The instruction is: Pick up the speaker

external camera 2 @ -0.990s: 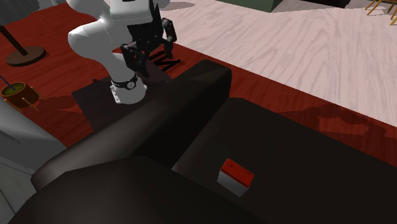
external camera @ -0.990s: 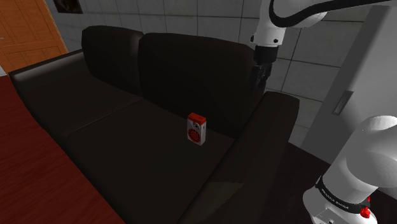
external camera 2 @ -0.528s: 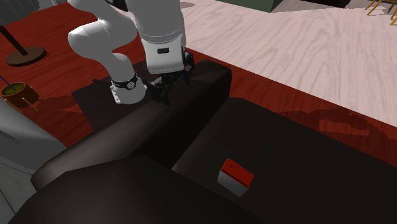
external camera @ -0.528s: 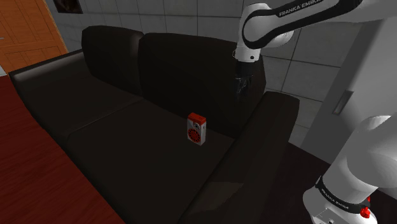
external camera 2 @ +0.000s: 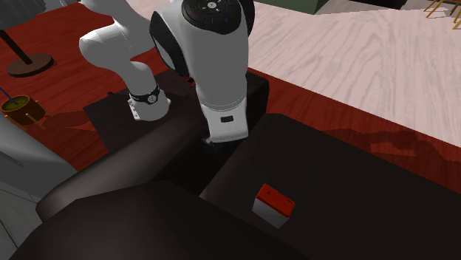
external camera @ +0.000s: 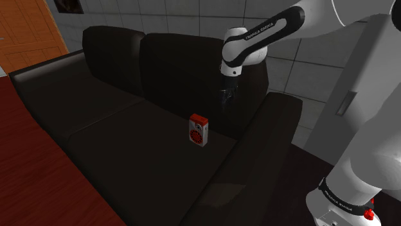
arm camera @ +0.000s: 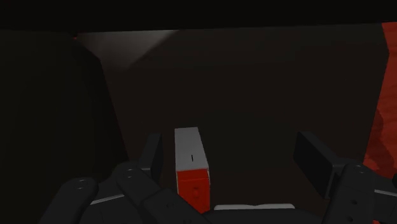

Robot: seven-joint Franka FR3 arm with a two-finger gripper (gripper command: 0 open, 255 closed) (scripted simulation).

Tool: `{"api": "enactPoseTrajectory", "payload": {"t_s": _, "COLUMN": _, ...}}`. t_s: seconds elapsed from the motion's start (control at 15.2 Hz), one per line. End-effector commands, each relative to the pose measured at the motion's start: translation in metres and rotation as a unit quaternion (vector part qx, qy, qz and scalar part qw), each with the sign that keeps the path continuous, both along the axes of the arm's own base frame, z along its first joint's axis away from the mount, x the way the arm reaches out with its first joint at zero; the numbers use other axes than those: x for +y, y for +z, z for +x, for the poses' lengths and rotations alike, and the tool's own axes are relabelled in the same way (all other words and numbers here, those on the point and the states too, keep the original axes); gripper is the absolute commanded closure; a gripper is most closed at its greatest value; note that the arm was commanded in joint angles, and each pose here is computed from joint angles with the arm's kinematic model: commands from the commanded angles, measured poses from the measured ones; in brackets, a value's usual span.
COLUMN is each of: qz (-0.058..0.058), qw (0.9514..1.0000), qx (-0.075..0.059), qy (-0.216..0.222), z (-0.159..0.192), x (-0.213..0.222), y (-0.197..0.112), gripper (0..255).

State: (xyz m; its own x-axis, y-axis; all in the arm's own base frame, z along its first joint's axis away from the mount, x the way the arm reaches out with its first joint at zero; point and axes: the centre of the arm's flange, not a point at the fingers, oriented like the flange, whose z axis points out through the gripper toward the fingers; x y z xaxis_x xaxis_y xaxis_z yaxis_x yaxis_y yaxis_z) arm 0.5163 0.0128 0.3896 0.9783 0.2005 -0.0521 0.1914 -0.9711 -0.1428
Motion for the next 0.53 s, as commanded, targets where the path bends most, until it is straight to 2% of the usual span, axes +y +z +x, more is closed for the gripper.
{"api": "enactPoseTrajectory", "payload": {"t_s": 0.0, "qz": 0.002, "qw": 1.0, "qx": 0.0, "qy": 0.002, "z": 0.018, "x": 0.002, "y": -0.018, "gripper": 0}}
{"api": "enactPoseTrajectory", "payload": {"t_s": 0.46, "qz": 0.009, "qw": 0.9999, "qx": 0.003, "qy": 0.009, "z": 0.084, "x": 0.01, "y": -0.082, "gripper": 0}}
